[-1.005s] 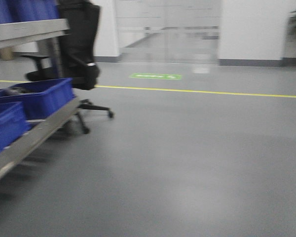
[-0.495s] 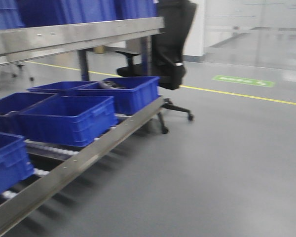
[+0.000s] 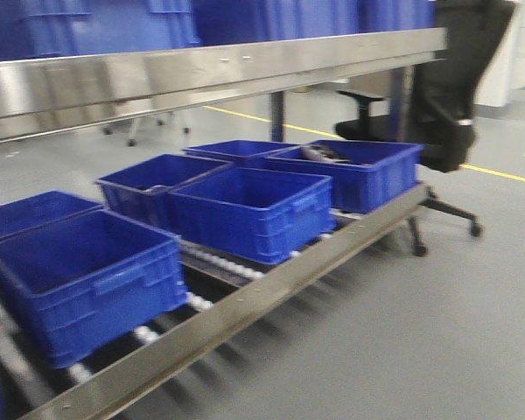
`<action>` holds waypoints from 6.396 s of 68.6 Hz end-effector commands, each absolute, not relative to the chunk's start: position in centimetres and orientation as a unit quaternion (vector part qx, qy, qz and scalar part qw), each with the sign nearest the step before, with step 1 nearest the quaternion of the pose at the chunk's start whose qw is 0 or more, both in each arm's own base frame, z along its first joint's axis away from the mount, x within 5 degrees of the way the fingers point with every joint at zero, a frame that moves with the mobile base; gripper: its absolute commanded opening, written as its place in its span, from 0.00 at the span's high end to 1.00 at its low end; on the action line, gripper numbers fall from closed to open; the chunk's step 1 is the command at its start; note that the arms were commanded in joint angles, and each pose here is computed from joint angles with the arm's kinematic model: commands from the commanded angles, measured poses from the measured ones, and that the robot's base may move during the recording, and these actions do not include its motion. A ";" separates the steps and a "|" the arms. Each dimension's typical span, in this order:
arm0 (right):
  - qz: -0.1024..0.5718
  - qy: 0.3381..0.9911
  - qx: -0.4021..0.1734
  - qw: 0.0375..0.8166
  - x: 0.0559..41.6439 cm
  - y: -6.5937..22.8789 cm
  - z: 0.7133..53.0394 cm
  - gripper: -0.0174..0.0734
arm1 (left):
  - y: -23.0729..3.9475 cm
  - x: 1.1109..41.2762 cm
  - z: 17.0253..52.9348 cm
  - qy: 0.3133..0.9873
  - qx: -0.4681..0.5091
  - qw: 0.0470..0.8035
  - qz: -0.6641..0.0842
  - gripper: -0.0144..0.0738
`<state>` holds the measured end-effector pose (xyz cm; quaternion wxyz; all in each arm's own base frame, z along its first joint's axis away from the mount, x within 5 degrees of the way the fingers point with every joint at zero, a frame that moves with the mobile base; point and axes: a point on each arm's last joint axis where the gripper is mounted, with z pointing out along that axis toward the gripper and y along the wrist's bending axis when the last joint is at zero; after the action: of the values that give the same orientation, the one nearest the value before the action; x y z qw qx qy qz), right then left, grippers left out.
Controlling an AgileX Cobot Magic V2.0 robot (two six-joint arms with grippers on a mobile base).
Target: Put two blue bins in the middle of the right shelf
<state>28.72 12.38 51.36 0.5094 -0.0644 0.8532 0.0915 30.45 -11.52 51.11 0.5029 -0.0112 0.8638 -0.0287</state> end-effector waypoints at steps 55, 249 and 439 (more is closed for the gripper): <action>0.114 0.821 -0.066 0.555 28.1 12.3 53.2 0.99 | -11.3 29.7 52.8 0.837 -0.007 0.545 -0.047 0.96; 0.063 0.899 -0.067 0.428 30.8 13.5 48.1 0.99 | -12.0 31.5 50.0 0.875 -0.010 0.484 -0.015 0.96; 0.094 0.888 -0.050 0.447 32.1 14.4 46.6 0.99 | -14.6 33.8 44.7 0.909 0.011 0.412 -0.057 0.96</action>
<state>33.17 15.13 45.13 0.4002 -0.0465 0.9109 0.0889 35.07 -14.84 43.39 0.3767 0.0041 0.9257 -0.0343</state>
